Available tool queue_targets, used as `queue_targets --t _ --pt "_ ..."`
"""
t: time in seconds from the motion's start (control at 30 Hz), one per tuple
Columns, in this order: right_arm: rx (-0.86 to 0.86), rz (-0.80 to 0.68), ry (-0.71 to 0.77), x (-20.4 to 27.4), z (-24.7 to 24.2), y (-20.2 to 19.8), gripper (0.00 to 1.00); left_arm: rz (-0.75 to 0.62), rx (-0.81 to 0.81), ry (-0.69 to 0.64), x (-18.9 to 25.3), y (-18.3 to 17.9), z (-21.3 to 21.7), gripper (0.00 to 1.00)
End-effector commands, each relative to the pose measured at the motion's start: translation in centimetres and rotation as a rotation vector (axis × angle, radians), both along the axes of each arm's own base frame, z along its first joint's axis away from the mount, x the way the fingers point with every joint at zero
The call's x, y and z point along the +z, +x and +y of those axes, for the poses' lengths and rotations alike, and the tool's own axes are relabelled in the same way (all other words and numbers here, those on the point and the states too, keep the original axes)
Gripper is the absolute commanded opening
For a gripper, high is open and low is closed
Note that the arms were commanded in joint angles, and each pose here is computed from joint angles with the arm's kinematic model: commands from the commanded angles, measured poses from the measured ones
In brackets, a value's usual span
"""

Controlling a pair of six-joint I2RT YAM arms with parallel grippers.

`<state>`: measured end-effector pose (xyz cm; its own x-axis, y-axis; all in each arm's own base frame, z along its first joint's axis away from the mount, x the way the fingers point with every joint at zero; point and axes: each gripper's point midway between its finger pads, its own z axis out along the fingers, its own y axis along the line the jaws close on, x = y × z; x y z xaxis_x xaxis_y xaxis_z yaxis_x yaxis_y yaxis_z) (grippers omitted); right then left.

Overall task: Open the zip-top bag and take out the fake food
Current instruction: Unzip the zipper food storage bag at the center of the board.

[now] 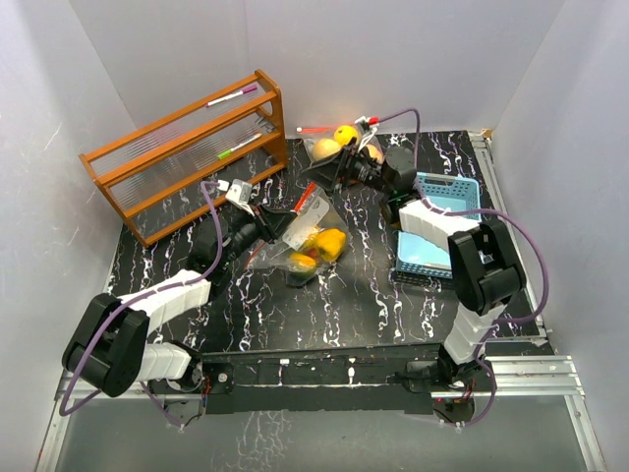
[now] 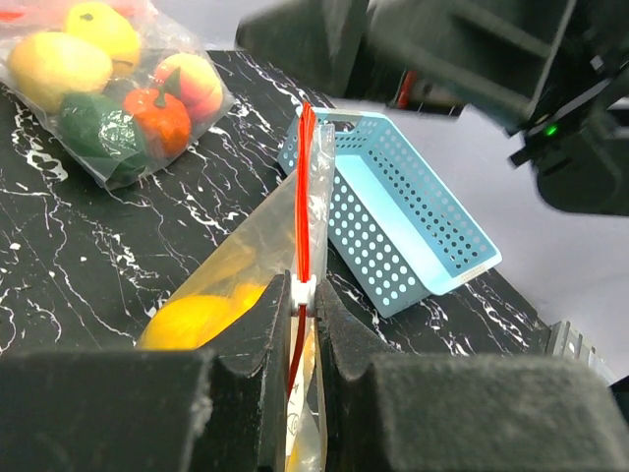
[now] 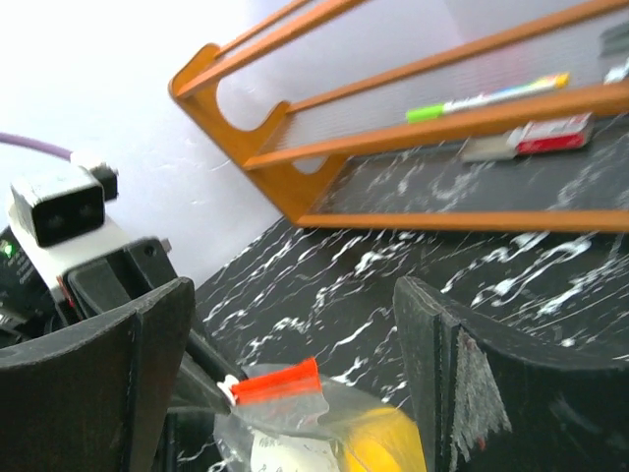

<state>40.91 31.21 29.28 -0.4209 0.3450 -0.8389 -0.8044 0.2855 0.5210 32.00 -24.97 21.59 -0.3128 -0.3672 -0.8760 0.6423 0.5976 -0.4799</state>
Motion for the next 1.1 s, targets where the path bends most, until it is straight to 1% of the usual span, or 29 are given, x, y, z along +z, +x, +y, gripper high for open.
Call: queue_targets --t 0.0,0.1,0.17,0.27,0.3,0.33,0.37,0.57,0.7,0.87,0.93,1.0,1.07 --pt "0.153 0.049 0.043 -2.5 2.1 -3.3 0.83 -0.075 0.013 -0.051 3.5 0.8 0.0 0.0" --pt "0.18 0.072 0.04 -3.7 3.1 -4.4 0.8 -0.074 0.015 -0.058 3.7 1.1 -0.1 0.0" --pt "0.19 0.073 0.04 -3.7 3.8 -4.9 0.69 -0.074 0.012 -0.06 3.7 1.3 -0.3 0.0" --pt "0.19 0.064 0.042 -3.2 4.4 -5.2 0.36 -0.061 0.003 -0.059 3.2 1.5 -0.6 0.0" --pt "0.179 0.063 0.041 -3.1 4.4 -5.0 0.22 -0.056 0.003 -0.06 3.0 1.5 -0.7 0.0" --pt "0.162 0.061 0.038 -3.0 4.3 -4.8 0.1 -0.052 0.002 -0.06 2.9 1.6 -0.7 0.0" --pt "0.141 0.057 0.033 -2.9 4.2 -4.6 0.08 -0.045 0.003 -0.059 2.7 1.6 -0.7 0.0" --pt "-0.007 0.063 -0.029 -3.2 2.2 -2.1 0.08 -0.024 0.038 -0.047 2.0 1.4 0.1 0.0" --pt "-0.047 0.057 -0.03 -2.6 -0.8 0.2 0.08 -0.01 0.046 -0.039 1.5 0.9 0.5 0.0" --pt "-0.1 0.045 -0.049 -2.2 -4.1 3.0 0.08 0.007 0.067 -0.032 1.0 0.1 1.2 0.03" --pt "-0.118 0.041 -0.055 -2.3 -5.1 3.9 0.08 0.019 0.069 -0.026 0.6 -0.3 1.5 0.03" --pt "-0.137 0.035 -0.058 -2.3 -6.0 5.0 0.08 0.031 0.062 -0.025 0.2 -0.9 1.6 0.0" --pt "-0.164 0.031 -0.056 -2.2 -7.3 6.4 0.08 0.051 0.057 -0.026 -0.2 -1.6 1.9 0.0"
